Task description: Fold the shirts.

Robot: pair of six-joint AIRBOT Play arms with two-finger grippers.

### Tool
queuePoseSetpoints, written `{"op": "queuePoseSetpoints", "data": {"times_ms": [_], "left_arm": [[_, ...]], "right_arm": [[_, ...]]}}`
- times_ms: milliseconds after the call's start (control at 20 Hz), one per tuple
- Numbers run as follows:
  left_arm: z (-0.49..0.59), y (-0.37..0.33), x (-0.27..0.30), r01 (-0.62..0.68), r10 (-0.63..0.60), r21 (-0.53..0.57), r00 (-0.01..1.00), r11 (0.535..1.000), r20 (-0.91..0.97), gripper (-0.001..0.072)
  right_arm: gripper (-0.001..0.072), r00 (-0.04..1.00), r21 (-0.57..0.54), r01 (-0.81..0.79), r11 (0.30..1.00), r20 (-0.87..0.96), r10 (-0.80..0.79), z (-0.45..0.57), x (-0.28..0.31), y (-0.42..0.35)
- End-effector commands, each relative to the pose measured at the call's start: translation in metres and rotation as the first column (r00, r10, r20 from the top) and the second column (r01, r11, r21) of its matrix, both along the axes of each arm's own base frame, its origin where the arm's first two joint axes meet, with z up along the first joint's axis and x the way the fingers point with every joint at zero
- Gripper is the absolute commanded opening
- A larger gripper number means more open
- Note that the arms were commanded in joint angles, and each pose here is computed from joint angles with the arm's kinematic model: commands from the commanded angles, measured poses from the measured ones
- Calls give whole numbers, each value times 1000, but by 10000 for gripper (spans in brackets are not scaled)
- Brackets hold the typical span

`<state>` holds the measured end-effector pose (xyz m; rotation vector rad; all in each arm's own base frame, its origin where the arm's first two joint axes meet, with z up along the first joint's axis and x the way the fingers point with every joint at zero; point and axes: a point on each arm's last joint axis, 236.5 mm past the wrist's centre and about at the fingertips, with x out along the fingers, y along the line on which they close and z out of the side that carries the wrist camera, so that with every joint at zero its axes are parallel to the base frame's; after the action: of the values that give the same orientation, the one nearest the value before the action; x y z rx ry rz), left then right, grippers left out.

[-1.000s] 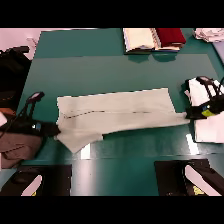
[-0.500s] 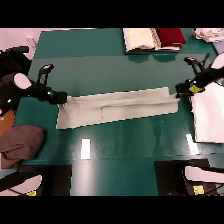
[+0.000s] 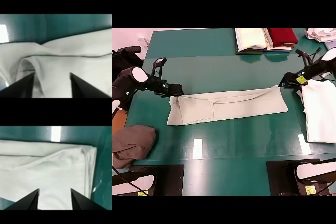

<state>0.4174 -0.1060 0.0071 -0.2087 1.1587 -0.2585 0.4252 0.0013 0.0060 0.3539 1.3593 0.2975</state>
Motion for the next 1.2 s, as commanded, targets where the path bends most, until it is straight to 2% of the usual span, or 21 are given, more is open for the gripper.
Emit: {"op": "queuePoseSetpoints", "data": {"times_ms": [0,50,200,300,350,450,550,600,650,700,750,950,1150], "left_arm": [[14,-22,1,17,-16,-100,1000,995,4,30],[17,-29,2,35,-33,-124,999,992,17,25],[23,-47,2,43,-39,-172,999,984,29,24],[26,-68,4,47,-38,-191,998,981,51,24],[28,-84,5,48,-34,-204,997,978,71,24],[28,-118,2,101,-80,-210,991,973,105,24],[16,-149,-5,124,-105,-222,990,967,96,24],[10,-162,-4,120,-100,-233,990,965,98,23],[4,-175,-3,126,-104,-243,989,962,101,23],[-1,-187,-2,133,-114,-256,989,957,89,23],[-6,-198,-2,146,-131,-262,989,954,75,23],[-20,-242,7,214,-207,-268,977,939,54,23],[-46,-278,6,267,-274,-264,962,927,13,23]], "right_arm": [[496,1000,74,13,997,-17,-12,-3,-11,-20],[563,998,84,46,995,-48,-42,-11,-20,-31],[558,981,108,156,982,-129,-142,-47,-44,-58],[542,973,140,160,977,-187,-132,-70,-59,-57],[482,970,184,166,969,-205,-127,-79,-60,-48],[445,972,286,176,942,-202,-120,-85,-48,-24],[422,976,340,166,926,-189,-105,-88,-36,-2],[309,979,339,152,928,-183,-94,-90,-32,7],[159,985,333,112,936,-162,-60,-90,-30,17],[54,992,327,63,943,-127,-22,-84,-27,23],[16,996,318,30,948,-90,-1,-74,-22,27],[15,992,267,-97,959,107,70,17,4,43],[15,932,187,-210,960,336,138,124,14,89]]}}
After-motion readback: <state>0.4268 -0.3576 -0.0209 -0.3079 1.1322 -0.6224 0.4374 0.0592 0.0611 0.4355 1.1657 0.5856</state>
